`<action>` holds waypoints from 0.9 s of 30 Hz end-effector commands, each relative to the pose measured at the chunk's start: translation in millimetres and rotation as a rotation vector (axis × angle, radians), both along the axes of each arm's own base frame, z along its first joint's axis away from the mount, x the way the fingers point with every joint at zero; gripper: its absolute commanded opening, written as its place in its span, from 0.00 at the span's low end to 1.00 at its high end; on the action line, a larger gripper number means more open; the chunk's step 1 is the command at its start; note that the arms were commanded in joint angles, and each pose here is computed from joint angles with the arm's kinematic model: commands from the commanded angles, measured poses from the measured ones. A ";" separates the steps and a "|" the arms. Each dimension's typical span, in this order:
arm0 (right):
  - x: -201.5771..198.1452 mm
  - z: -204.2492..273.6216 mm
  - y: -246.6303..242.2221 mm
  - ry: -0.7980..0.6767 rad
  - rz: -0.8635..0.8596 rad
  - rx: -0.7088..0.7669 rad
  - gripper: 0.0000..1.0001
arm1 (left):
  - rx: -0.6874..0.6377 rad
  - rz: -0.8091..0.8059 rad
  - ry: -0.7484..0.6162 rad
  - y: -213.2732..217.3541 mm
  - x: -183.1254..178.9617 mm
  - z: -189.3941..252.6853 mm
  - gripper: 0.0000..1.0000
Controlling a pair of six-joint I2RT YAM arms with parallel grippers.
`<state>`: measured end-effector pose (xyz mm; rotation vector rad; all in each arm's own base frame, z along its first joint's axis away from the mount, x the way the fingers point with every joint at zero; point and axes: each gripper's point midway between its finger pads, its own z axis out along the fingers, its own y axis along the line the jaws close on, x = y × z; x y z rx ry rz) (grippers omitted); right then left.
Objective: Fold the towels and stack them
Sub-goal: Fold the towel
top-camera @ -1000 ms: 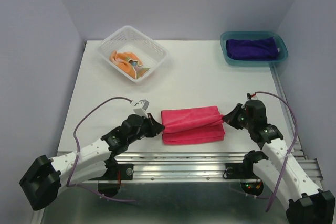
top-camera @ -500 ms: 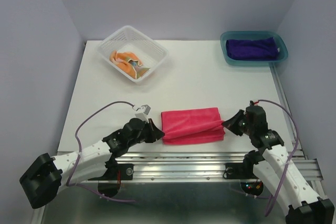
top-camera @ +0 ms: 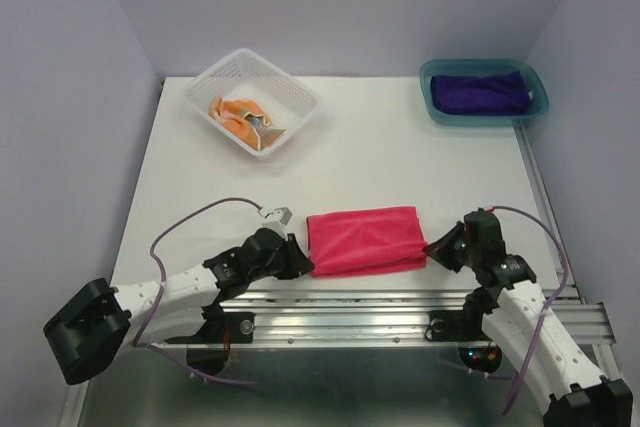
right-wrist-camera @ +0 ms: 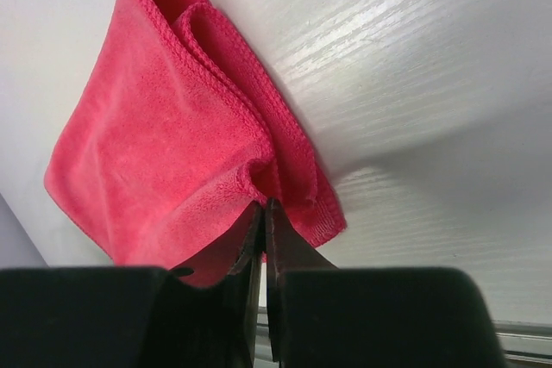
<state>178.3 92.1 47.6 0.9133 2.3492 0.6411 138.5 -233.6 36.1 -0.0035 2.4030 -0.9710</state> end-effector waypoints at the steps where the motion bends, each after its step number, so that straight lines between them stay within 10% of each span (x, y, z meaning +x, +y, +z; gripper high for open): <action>1: -3.3 -10.3 -9.8 0.026 -0.055 -0.030 0.10 | 0.036 -0.025 0.030 1.4 -7.4 -6.2 0.35; 6: -8.4 -12.4 -11.6 0.047 -0.050 -0.043 0.25 | 0.040 -0.028 0.003 0.9 -4.8 5.9 0.54; 10: -7.4 -7.6 -14.6 0.043 -0.067 -0.053 0.68 | 0.020 -0.018 -0.034 1.7 -1.1 23.9 0.68; 18: 27.4 37.1 -8.0 -0.109 0.022 -0.091 1.00 | 0.027 0.055 -0.140 6.0 20.9 53.7 0.99; 27: 58.4 23.1 0.8 -0.035 0.190 -0.237 1.00 | 0.091 0.117 -0.256 -0.3 55.9 84.0 0.99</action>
